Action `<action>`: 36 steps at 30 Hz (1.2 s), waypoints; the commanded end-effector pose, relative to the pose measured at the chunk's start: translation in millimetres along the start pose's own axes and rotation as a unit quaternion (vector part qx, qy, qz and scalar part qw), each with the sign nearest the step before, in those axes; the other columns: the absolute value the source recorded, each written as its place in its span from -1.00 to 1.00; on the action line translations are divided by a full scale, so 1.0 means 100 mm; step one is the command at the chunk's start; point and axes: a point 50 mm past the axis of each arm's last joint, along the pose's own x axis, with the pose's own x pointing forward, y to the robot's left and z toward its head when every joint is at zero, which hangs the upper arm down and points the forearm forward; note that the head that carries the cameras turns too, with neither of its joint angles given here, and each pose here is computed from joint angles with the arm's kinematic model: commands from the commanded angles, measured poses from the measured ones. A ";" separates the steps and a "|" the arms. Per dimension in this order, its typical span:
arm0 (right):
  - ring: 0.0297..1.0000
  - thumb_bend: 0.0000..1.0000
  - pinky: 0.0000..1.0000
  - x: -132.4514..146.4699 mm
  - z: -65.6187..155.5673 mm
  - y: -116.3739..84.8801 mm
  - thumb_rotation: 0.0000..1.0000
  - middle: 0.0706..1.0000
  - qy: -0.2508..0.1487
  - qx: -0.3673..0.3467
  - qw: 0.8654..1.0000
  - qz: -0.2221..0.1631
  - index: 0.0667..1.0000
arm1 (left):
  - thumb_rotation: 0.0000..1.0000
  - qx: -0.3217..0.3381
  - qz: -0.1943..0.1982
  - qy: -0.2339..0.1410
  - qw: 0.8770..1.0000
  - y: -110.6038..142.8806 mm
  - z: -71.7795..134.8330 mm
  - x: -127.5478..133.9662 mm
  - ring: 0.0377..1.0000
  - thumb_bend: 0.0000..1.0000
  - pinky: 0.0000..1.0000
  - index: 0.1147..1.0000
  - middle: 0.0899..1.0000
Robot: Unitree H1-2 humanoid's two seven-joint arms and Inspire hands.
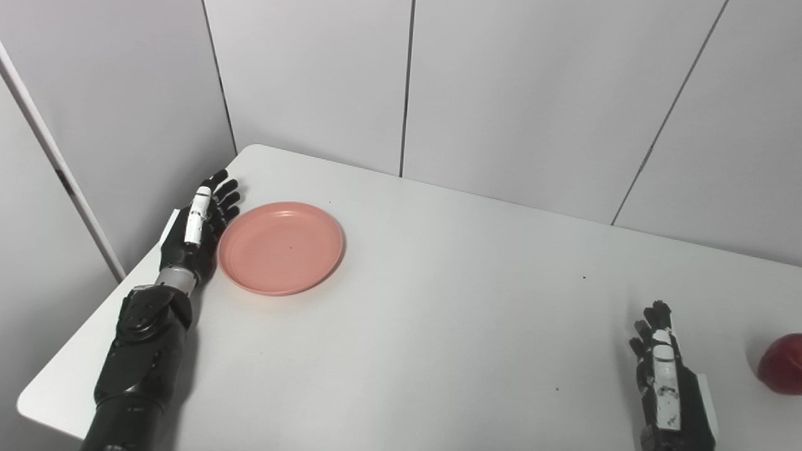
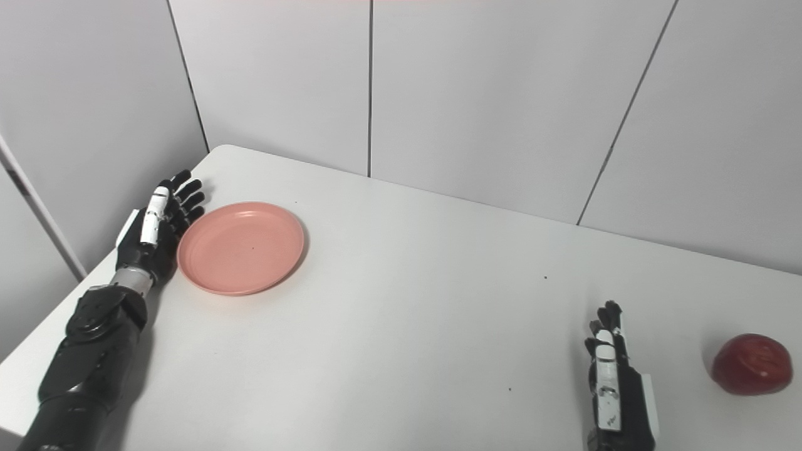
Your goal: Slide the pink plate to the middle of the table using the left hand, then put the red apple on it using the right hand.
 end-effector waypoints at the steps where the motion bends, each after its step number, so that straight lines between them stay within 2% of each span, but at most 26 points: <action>1: 1.00 -0.66 1.00 0.07 0.16 0.01 1.00 1.00 -0.032 0.000 0.999 0.004 1.00 | 1.00 -0.004 -0.023 0.002 1.000 -0.08 0.02 0.03 0.90 -0.28 0.92 0.84 0.88; 22: 1.00 -0.65 1.00 0.07 0.16 0.00 1.00 1.00 -0.033 -0.001 0.999 0.007 1.00 | 1.00 -0.035 -0.036 0.013 0.999 -0.48 0.03 0.01 0.81 -0.34 0.83 0.74 0.79; 36: 1.00 -0.67 1.00 0.06 0.17 0.02 1.00 1.00 -0.030 0.003 1.000 0.004 1.00 | 1.00 -0.045 -0.061 0.024 0.997 -0.73 0.03 -0.04 0.87 -0.38 0.87 0.78 0.84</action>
